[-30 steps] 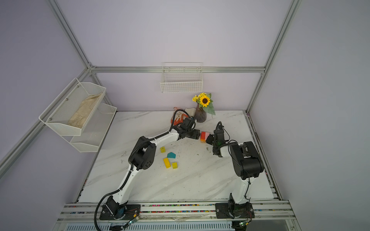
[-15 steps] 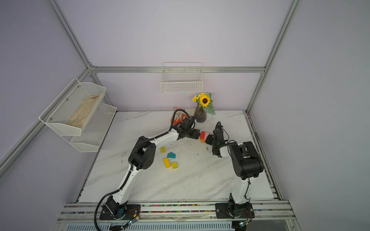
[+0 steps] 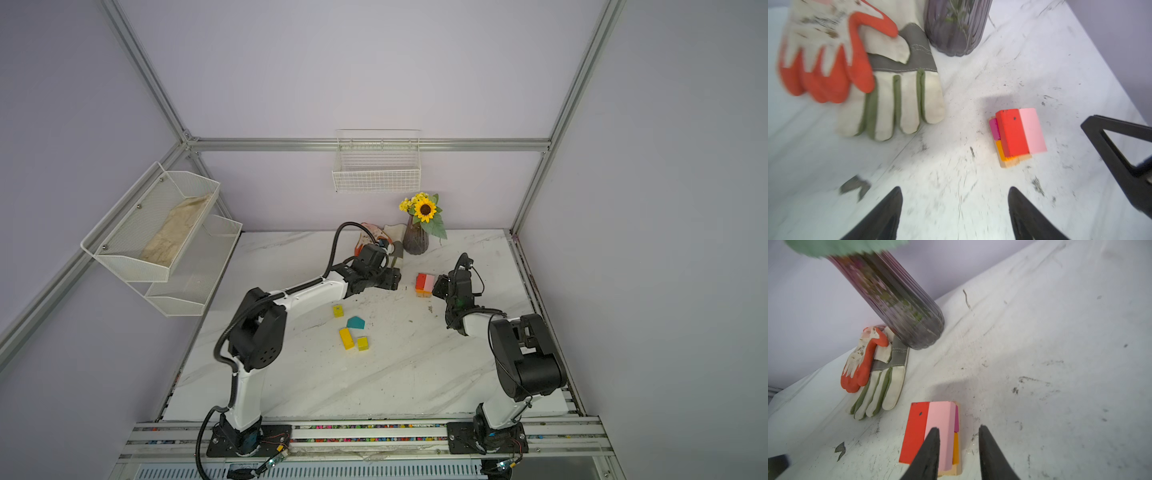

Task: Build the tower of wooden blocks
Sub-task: 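Open both grippers and draw them back from the stack, then move the right gripper down to the small yellow block near the teal block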

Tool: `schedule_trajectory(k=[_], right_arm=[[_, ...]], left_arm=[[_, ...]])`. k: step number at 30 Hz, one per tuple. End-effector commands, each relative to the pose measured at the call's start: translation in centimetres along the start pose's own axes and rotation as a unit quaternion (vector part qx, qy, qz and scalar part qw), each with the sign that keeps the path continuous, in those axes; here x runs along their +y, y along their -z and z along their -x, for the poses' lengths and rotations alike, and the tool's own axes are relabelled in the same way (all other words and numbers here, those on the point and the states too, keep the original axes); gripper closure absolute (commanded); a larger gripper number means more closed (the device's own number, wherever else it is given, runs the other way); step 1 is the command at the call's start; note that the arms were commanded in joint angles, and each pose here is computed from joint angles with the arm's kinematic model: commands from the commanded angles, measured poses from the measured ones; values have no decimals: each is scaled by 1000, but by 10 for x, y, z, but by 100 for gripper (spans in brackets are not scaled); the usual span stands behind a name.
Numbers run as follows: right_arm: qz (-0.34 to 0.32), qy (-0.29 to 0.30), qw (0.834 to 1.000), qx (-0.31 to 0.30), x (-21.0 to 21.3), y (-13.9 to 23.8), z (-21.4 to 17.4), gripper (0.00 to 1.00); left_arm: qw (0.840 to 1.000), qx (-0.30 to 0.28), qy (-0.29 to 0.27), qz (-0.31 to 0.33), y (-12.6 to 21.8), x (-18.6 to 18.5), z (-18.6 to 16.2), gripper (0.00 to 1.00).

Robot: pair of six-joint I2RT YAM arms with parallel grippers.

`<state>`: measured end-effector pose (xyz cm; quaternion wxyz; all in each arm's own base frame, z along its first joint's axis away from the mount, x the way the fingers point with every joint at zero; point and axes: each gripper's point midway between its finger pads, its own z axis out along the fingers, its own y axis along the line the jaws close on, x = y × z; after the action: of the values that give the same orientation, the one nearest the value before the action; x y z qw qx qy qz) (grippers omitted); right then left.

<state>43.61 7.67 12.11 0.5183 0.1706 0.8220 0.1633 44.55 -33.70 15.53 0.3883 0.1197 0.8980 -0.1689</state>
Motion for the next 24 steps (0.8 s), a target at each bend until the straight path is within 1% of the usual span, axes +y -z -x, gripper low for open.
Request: schedule_trajectory(k=[1,2,3,4,5,6,8,10,12,14,16,17,20,22,23,24], right_arm=[[32,-10,999,-39,14,25,21,52],[59,-6,997,-43,26,33,24,47],[72,-8,996,-46,32,40,27,45],[80,-6,996,-41,40,44,24,45],[94,0,995,-46,53,54,30,45],[99,7,994,-43,63,58,28,45],[110,19,993,-39,85,70,23,45],[129,25,991,-32,104,80,13,44],[145,32,989,-19,122,91,-1,44],[152,45,987,-8,139,105,-18,39],[156,57,986,1,153,120,-35,36],[159,64,985,10,160,128,-46,35],[155,86,984,35,173,146,-83,34],[152,103,981,55,178,155,-109,35],[149,114,980,65,179,158,-123,34],[144,126,979,75,179,160,-135,35]], left_arm=[[992,-118,29,43,87,28,40,20],[988,-134,33,66,106,43,33,19],[985,-148,33,84,121,55,26,18],[981,-163,32,102,138,69,18,16],[976,-179,36,117,158,84,12,15],[973,-182,41,134,167,100,1,13],[968,-178,58,166,179,139,-23,11],[961,-167,89,200,184,182,-50,10],[949,-158,126,243,191,220,-74,10],[937,-156,147,276,196,245,-94,10],[928,-165,151,299,200,258,-107,10],[920,-175,160,311,204,264,-111,10],[918,-199,183,291,207,268,-116,8],[916,-229,187,272,205,267,-121,1],[915,-238,186,267,206,265,-120,0],[916,-234,187,268,208,265,-121,0]])
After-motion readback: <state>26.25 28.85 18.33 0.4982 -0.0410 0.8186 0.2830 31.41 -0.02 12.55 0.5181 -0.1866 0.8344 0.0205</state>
